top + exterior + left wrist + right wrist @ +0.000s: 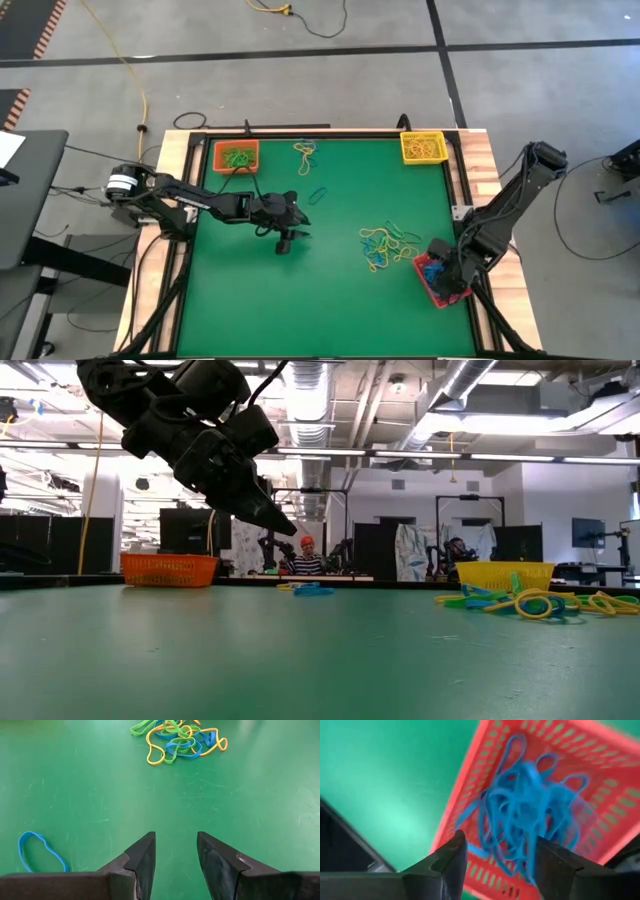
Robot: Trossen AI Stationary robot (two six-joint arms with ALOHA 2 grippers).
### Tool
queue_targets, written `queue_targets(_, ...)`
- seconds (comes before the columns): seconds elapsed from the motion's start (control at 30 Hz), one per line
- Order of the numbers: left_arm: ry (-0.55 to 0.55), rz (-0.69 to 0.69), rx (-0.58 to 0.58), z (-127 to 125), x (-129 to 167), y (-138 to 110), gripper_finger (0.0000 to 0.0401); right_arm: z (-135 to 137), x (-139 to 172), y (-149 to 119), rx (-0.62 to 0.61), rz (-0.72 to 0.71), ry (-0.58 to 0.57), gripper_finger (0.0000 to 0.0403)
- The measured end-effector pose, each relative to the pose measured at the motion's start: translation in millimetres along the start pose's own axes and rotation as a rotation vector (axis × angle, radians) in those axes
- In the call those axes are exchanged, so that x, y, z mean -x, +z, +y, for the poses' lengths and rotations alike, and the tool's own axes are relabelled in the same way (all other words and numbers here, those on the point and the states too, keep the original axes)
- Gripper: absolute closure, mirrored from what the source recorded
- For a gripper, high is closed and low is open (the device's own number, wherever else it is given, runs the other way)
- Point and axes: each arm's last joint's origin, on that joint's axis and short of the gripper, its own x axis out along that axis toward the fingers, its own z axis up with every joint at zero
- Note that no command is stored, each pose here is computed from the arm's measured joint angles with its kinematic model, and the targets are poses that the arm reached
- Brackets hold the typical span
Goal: Sort rubber bands into baskets
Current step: Put the blue rubber band into the red bin
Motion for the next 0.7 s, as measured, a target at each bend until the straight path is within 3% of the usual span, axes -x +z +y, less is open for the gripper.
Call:
queue_targets(0.43, 0.0, -0.01, -0.001, 0.0, 0.0, 1.0, 0.0269, 5.1, -10.1, 10.5, 0.009, 0.045, -0.04, 0.0179)
queue_targets(0.7, 0.0, -0.018, -0.002, 0.1, 0.0, 1.8, 0.0269, 10.3, -11.3, 16.5, 0.067, 0.056, 0.006, 0.018)
